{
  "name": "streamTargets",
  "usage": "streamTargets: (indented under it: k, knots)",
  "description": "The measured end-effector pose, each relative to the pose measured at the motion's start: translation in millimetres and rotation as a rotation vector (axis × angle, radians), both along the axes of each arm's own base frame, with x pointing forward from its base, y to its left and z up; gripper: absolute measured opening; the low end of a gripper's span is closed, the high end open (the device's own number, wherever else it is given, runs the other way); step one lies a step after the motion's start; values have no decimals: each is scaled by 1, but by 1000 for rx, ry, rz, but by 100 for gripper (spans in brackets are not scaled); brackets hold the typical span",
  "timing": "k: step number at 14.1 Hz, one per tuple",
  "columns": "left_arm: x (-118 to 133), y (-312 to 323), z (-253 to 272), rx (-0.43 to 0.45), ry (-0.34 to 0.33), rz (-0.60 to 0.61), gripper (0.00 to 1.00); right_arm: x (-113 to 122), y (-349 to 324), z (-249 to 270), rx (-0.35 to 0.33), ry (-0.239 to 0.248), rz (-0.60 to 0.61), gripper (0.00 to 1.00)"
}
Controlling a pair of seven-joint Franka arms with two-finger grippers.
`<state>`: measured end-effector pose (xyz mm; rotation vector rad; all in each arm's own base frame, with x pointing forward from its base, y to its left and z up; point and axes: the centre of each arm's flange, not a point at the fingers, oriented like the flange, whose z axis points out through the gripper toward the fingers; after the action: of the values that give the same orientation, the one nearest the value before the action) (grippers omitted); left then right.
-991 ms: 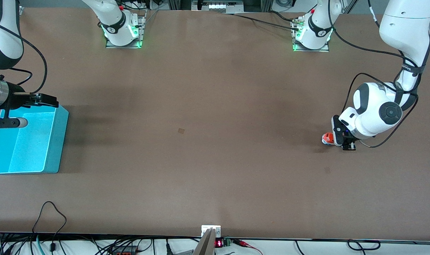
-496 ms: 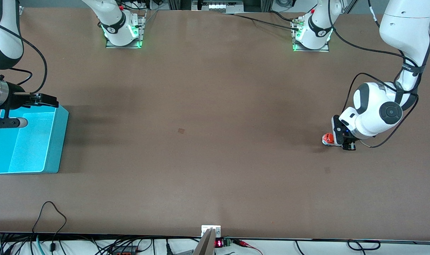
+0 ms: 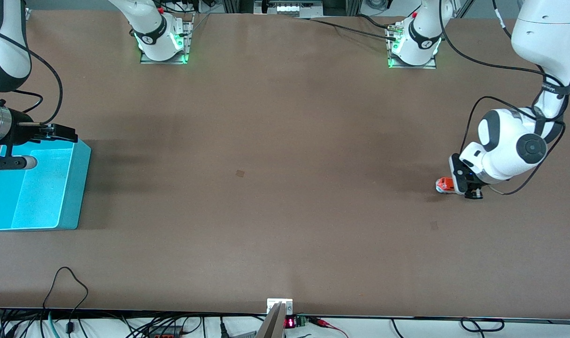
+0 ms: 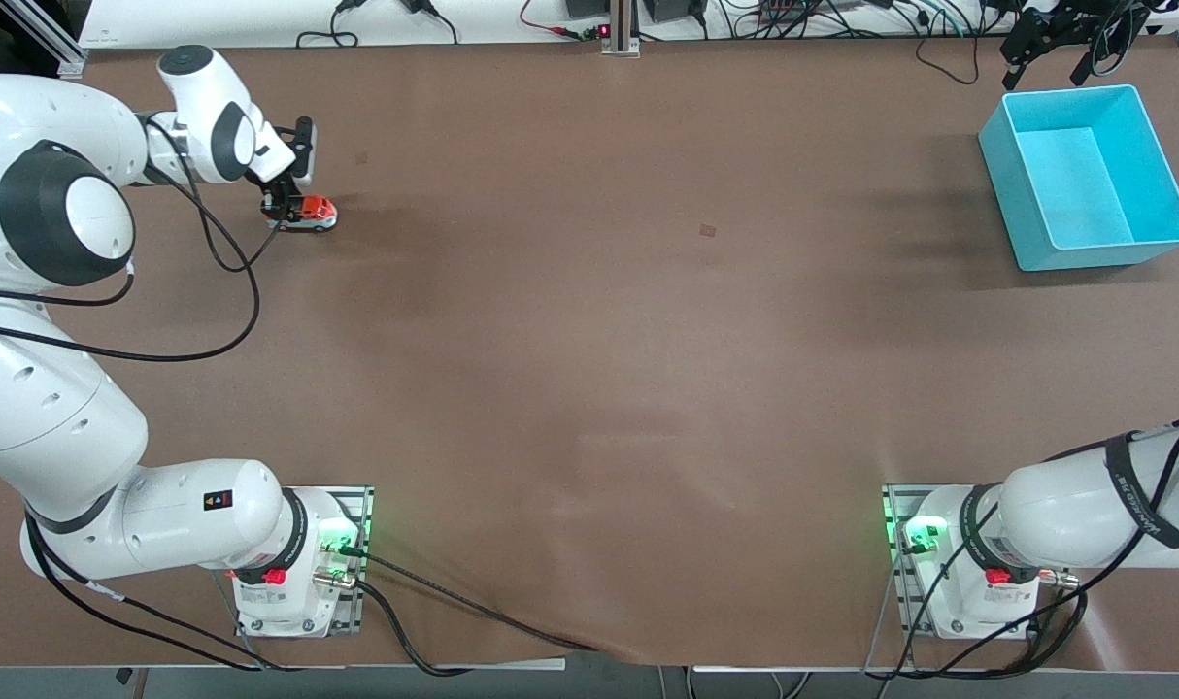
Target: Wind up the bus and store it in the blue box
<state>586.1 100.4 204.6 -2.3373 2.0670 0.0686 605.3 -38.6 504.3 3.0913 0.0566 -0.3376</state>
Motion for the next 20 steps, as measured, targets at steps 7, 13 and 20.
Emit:
streamTargets:
  k: [7,13,20]
  knots:
    - [-8,99,0,3,-14,-45,51,0,0,0,0,1,0,100]
    - [-10,132,0,7,-22,-41,51,0,0,0,0,1,0,100]
    - [-5,137,-1,8,-24,-37,86,0,0,0,0,1,0,100]
